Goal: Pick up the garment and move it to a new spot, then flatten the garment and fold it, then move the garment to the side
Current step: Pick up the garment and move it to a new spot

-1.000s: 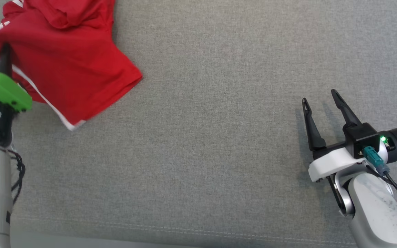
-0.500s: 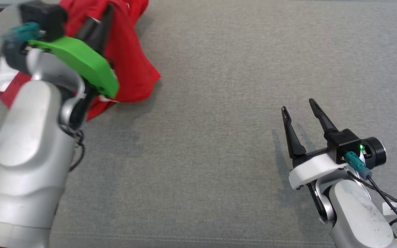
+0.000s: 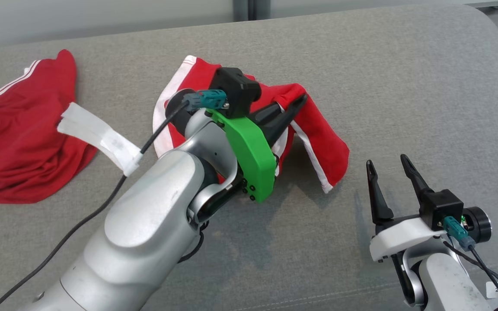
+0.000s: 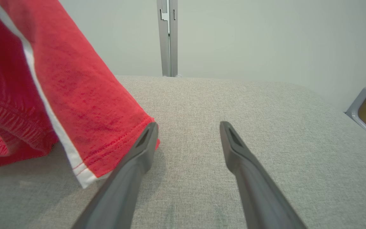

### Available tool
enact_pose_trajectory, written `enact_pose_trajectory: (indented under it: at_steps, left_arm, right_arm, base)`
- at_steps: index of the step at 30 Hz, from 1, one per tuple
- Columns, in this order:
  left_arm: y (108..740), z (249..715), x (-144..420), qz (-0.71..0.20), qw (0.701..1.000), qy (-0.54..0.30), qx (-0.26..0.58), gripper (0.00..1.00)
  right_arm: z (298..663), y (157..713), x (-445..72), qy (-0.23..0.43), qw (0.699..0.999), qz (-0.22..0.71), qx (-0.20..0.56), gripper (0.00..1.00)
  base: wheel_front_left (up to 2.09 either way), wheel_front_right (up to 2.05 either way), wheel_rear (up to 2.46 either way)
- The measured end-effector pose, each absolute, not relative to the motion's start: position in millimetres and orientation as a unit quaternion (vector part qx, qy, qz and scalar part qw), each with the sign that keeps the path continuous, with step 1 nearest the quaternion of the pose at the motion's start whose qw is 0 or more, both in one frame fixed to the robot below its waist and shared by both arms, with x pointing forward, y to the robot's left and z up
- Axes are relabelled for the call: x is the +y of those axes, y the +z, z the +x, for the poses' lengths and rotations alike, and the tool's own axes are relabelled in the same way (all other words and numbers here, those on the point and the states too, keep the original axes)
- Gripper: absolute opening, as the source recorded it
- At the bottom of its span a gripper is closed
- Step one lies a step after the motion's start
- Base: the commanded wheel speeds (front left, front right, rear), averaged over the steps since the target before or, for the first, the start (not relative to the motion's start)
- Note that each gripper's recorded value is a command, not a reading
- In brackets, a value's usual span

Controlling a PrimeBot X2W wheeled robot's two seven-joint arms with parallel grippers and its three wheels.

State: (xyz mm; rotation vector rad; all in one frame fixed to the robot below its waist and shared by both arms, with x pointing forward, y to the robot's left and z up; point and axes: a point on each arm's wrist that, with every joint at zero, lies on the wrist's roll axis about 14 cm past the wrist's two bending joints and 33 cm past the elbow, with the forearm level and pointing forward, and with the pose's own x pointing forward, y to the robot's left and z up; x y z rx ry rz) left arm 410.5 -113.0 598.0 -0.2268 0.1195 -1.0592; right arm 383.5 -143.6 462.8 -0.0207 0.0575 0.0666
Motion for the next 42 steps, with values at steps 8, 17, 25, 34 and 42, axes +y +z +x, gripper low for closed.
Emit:
enact_pose_trajectory:
  at_steps: [8, 17, 25, 34, 42]
  left_arm:
    - [602.2, 372.8, -156.5, -0.101, 0.807, -0.579, 0.063, 0.00]
    - [594.9, 328.1, -194.1, -0.104, 0.746, -0.650, 0.097, 0.00]
    - [546.2, 369.0, -189.4, -0.069, 0.780, -0.601, 0.163, 0.00]
    - [477.6, 425.3, -159.7, -0.034, 0.816, -0.526, 0.237, 0.00]
    - [468.6, 446.2, -166.9, -0.047, 0.823, -0.517, 0.229, 0.07]
  right_arm:
    - [368.4, 475.2, -175.9, -0.024, 1.000, -0.011, 0.014, 1.00]
    - [340.9, 471.3, -199.2, -0.066, 0.997, -0.014, 0.028, 1.00]
    - [325.0, 469.0, -218.4, -0.100, 0.994, -0.015, 0.037, 1.00]
    - [326.9, 456.9, -220.0, -0.105, 0.992, -0.019, 0.061, 1.00]
    - [334.9, 454.9, -220.9, -0.105, 0.992, -0.025, 0.066, 1.00]
  base:
    - [0.00, 0.00, 0.00]
    - [0.00, 0.00, 0.00]
    - [0.00, 0.00, 0.00]
    - [0.00, 0.00, 0.00]
    - [0.00, 0.00, 0.00]
